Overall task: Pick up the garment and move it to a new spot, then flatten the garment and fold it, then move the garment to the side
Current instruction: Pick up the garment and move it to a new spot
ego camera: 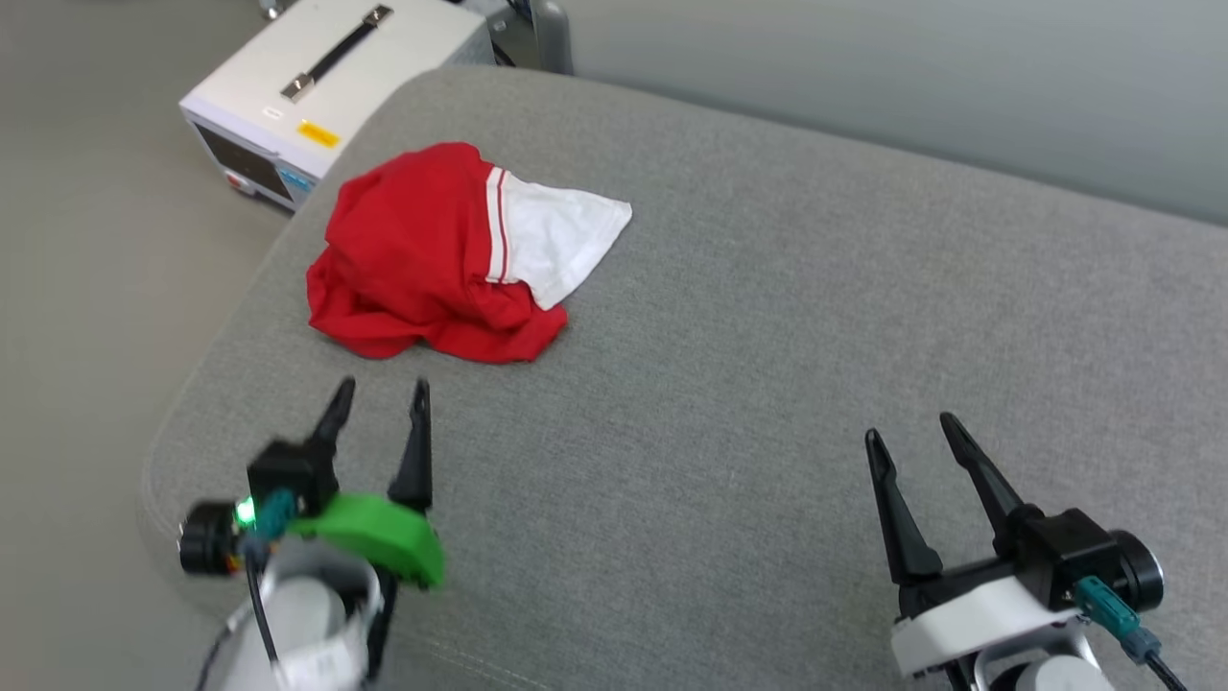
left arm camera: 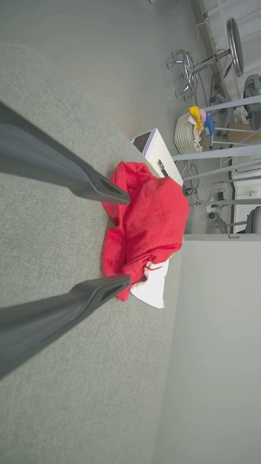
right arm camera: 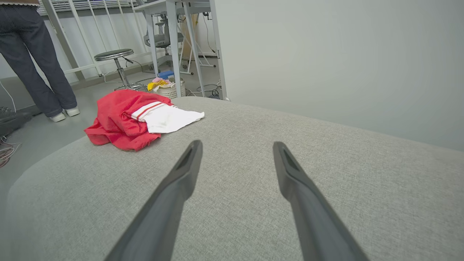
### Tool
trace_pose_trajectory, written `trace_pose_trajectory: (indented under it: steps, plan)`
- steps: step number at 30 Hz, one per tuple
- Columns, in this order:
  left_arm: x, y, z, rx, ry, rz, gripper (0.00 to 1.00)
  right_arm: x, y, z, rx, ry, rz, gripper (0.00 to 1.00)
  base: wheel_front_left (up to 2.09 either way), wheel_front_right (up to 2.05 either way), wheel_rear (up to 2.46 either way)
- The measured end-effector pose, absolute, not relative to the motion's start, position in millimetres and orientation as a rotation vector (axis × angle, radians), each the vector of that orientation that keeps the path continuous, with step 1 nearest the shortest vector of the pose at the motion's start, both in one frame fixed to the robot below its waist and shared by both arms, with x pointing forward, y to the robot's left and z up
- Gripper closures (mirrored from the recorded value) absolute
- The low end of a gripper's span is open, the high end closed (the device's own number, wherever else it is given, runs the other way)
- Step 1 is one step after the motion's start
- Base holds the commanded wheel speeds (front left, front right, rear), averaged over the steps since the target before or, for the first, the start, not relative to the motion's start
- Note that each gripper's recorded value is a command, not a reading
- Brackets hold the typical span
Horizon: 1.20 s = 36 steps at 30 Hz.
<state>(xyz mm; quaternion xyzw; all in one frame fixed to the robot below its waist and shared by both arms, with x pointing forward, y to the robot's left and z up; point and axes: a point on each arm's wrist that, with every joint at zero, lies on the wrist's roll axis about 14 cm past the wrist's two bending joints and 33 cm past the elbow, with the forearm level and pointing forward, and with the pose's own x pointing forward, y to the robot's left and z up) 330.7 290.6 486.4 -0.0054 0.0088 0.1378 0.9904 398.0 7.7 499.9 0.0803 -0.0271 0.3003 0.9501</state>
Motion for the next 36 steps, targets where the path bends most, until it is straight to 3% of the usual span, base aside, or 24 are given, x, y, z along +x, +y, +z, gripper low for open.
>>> trace_pose_trajectory:
  steps: [15, 22, 32, 33, 34, 36]
  plan:
    - [462.8, 337.8, 456.1, 0.057, 0.531, 0.139, 0.0, 434.2, -0.7, 459.0, 0.169, 0.006, 0.572, 0.0, 0.0, 0.0, 0.0]
    - [484.8, 324.8, 412.9, -0.02, 0.778, 0.071, 0.0, 445.1, -17.0, 436.4, 0.164, 0.047, 0.525, 0.0, 0.0, 0.0, 0.0]
    - [492.1, 316.0, 362.8, -0.062, 0.971, 0.032, 0.0, 449.0, -41.9, 410.4, 0.146, 0.108, 0.458, 0.0, 0.0, 0.0, 0.0]
    - [491.7, 315.6, 360.5, -0.066, 0.981, 0.03, 0.58, 448.9, -43.8, 409.4, 0.144, 0.11, 0.453, 0.0, 0.0, 0.0, 0.0]
    - [492.3, 314.3, 359.0, -0.073, 0.985, 0.025, 1.0, 448.7, -45.7, 408.5, 0.142, 0.113, 0.448, 0.0, 0.0, 0.0, 0.0]
    - [493.0, 311.5, 359.8, -0.091, 0.981, 0.017, 1.0, 448.5, -48.5, 408.8, 0.137, 0.114, 0.441, 0.0, 0.0, 0.0, 0.0]
